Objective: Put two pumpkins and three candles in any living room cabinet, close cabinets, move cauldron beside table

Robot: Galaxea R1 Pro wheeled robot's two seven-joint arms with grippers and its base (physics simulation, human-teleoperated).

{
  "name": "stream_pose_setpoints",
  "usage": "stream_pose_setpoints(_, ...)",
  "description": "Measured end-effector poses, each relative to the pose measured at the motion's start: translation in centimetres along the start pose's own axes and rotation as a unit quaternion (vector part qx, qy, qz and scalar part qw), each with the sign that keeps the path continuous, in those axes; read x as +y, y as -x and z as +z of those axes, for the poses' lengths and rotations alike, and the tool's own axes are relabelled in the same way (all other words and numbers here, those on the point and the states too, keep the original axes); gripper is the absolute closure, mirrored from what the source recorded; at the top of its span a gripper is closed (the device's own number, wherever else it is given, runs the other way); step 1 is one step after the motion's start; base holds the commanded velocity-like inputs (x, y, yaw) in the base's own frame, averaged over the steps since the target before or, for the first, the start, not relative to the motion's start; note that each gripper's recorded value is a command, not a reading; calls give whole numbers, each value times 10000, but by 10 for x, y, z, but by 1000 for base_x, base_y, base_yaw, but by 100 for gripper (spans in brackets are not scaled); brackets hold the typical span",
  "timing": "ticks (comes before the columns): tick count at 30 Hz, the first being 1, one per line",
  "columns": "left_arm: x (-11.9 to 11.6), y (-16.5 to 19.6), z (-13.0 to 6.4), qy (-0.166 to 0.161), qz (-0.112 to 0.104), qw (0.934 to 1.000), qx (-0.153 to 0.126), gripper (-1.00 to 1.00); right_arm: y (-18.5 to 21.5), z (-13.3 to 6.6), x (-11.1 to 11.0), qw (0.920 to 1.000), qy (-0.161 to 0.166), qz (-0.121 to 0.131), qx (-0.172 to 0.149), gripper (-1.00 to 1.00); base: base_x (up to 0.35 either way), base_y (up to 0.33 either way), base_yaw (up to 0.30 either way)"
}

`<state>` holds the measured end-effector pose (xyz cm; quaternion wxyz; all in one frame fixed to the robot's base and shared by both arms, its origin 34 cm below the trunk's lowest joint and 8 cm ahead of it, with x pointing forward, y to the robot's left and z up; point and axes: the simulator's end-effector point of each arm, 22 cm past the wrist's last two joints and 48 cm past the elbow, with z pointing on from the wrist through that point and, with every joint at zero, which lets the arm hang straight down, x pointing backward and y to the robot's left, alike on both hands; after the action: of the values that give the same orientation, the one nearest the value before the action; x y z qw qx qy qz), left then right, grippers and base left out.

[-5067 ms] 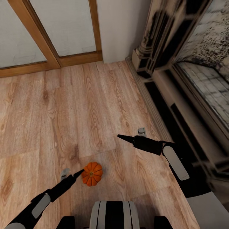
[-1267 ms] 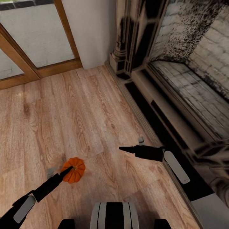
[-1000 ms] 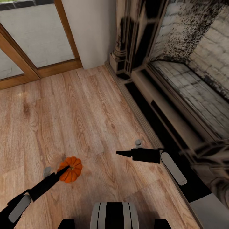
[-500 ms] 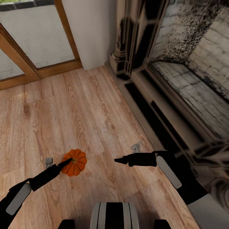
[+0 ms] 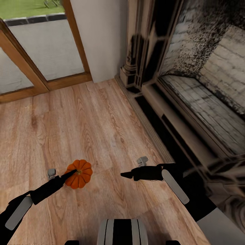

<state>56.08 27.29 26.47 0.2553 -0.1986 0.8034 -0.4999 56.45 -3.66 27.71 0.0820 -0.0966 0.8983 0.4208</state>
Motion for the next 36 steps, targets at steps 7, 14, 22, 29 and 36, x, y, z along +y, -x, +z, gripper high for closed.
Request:
stream_pose_setpoints(7,-24,8,-5,-346,15,9994,-28,100,11,-4,-3,9990,-420,-85,-120,-100,0,0,279)
stream_pose_setpoints(14,-37,20,-10,-441,122,9988,-153,100,21,-11,7,9984,-483,-188,-223,-100,0,0,288)
stream_pose_setpoints(22,-46,27,-15,-461,178,9985,-232,100,31,-21,17,9977,-505,-304,-326,-100,0,0,288)
stream_pose_setpoints(29,-47,48,-32,-454,132,9972,-572,100,35,-28,22,9971,-553,-347,-389,-100,0,0,288)
stream_pose_setpoints(36,-61,56,-36,-548,225,9961,-652,100,40,-33,25,9963,-629,-387,-449,-100,0,0,288)
